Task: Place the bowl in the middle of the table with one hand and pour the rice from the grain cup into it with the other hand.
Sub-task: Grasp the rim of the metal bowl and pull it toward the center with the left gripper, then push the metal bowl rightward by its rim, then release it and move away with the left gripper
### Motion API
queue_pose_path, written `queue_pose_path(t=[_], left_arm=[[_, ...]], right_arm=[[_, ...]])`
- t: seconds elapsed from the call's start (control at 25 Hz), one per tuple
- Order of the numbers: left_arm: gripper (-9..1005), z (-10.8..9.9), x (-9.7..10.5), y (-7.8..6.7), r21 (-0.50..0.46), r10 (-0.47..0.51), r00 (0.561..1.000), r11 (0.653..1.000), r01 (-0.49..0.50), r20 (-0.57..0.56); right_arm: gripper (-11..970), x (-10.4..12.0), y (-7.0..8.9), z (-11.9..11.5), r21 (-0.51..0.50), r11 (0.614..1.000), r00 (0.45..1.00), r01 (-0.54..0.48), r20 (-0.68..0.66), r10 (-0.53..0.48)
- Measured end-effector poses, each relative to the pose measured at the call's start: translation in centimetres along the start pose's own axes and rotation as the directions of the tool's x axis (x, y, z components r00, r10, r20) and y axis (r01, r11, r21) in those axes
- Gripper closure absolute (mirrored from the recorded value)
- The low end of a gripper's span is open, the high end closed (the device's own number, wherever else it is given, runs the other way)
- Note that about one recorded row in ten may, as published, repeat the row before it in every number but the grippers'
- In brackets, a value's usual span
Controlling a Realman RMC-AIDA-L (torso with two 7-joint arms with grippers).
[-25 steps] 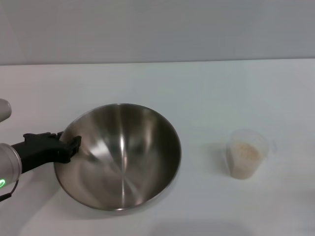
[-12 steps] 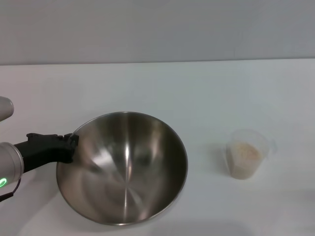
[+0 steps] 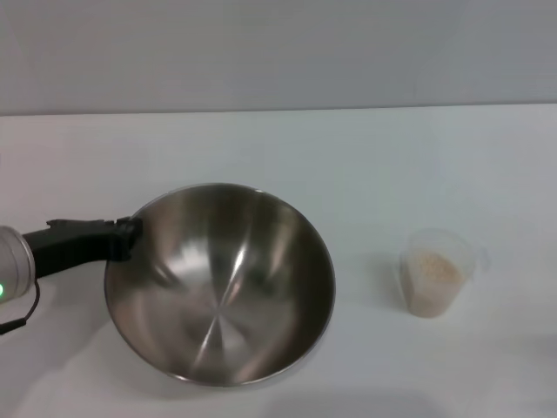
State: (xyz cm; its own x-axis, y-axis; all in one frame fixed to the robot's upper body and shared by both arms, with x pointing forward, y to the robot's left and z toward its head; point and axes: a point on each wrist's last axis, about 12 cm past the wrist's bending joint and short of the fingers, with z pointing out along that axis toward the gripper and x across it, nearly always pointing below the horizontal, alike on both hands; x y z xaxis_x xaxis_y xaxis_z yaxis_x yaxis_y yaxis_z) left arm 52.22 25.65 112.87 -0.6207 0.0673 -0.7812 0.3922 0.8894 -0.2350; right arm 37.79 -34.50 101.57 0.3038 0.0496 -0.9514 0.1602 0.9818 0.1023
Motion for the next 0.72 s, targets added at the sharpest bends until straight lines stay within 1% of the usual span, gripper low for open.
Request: queue_pose_path(t=[0.16, 0.36, 0.44, 0.52, 0.72], left_arm=[[941, 0.2, -0.6, 0.2, 0.032, -0.046, 0.999, 0.998, 0.046, 0.002], [930, 0.9, -0.7, 0.8, 0.066, -0.115, 0.993, 0.991, 0.115, -0.006], [926, 1.2, -0.6, 1.0, 0.074, -0.128, 0.992, 0.989, 0.128, -0.010], [922, 1.3, -0.6, 0.9, 0.077, -0.125, 0.992, 0.989, 0.125, -0.009], [912, 1.8, -0.6, 0.2, 0.109, -0.119, 0.993, 0.987, 0.117, 0.005]], right_arm=[[193, 0.0, 0.0, 0.0, -0.001, 1.000, 1.000, -0.001, 0.000, 0.001], [193, 0.0, 0.0, 0.0, -0.001, 1.000, 1.000, -0.004, 0.000, 0.004], [194, 0.0, 0.0, 0.0, -0.001, 1.000, 1.000, -0.009, 0.000, 0.009], [194, 0.0, 0.0, 0.0, -0.002, 1.000, 1.000, -0.010, 0.000, 0.010], [194, 0.0, 0.1, 0.1, -0.002, 1.000, 1.000, -0.011, 0.000, 0.011]])
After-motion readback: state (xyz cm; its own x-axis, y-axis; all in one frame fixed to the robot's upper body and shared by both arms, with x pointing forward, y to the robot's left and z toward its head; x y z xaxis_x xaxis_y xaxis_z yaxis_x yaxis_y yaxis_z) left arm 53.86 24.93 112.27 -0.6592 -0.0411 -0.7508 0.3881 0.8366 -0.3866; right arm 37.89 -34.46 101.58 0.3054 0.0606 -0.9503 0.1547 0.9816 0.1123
